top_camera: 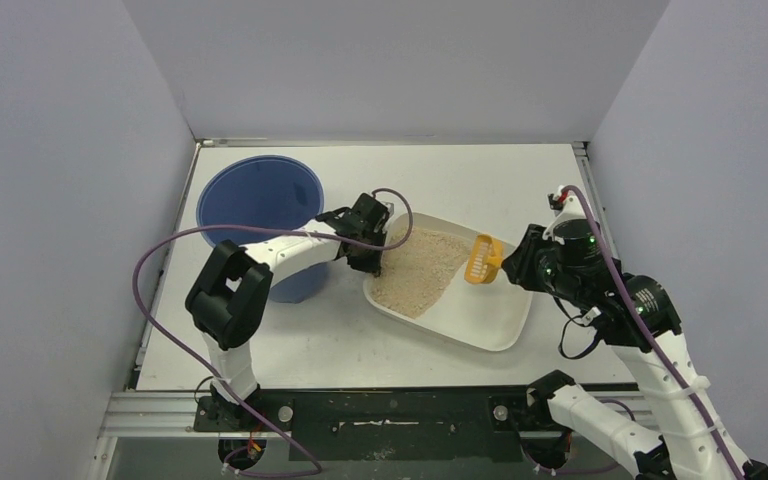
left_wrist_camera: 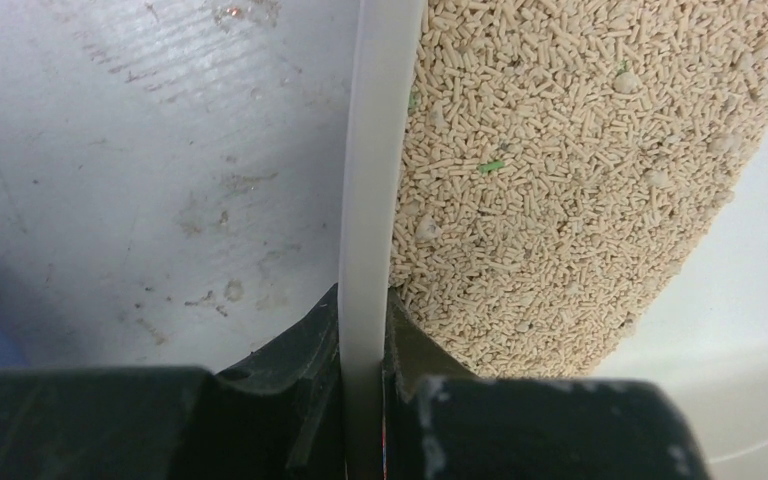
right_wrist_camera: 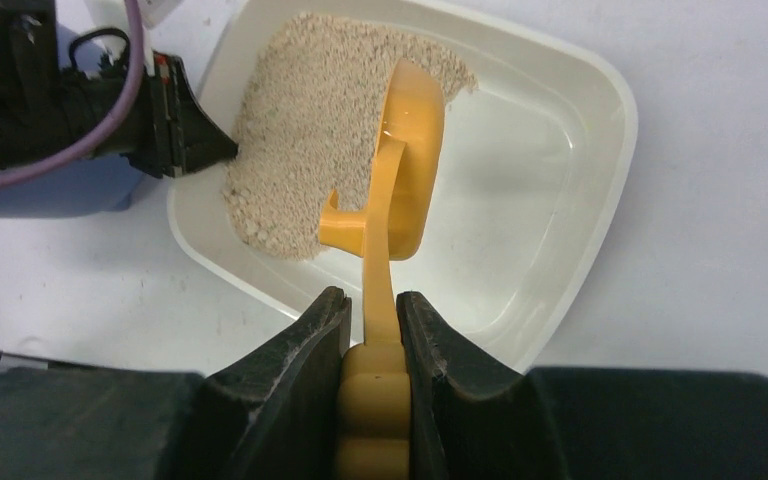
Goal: Clean the litter box
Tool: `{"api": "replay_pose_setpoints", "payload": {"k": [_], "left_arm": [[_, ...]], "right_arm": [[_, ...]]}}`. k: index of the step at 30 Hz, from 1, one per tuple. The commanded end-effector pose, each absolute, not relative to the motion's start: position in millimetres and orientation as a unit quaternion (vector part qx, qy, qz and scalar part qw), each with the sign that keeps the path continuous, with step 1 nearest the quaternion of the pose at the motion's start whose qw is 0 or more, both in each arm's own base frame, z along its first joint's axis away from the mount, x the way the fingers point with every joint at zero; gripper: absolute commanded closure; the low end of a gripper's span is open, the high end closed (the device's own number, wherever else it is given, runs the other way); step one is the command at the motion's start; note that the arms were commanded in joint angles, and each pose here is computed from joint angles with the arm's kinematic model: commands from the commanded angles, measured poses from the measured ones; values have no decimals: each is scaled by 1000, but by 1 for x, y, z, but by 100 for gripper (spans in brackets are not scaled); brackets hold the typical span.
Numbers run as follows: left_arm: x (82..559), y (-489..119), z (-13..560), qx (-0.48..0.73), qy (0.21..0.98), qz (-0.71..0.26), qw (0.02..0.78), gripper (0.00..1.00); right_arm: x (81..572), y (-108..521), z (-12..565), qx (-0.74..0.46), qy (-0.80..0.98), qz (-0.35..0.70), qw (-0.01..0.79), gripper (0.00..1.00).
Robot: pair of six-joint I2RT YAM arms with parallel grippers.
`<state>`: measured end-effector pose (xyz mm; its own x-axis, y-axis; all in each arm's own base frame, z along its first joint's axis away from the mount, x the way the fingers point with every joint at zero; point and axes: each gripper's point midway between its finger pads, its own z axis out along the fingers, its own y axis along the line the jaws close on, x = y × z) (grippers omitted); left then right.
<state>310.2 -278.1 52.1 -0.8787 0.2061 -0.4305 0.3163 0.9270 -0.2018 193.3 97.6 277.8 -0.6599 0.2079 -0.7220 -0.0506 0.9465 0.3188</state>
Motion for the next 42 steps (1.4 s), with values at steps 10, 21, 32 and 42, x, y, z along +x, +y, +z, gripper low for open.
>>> {"api": "replay_pose_setpoints", "payload": {"k": [10, 21, 32, 42], "left_arm": [[319, -279, 108, 183, 904, -139, 361, 100], [320, -282, 133, 181, 861, -167, 444, 100], [317, -285, 96, 182, 893, -146, 386, 100], [313, -290, 76, 162, 909, -151, 354, 100]], "right_arm": [[138, 125, 225, 5, 945, 217, 245, 100], [124, 123, 207, 21, 931, 250, 265, 100], [119, 121, 150, 89, 933, 250, 244, 100], [120, 146, 103, 120, 919, 312, 208, 100]]}}
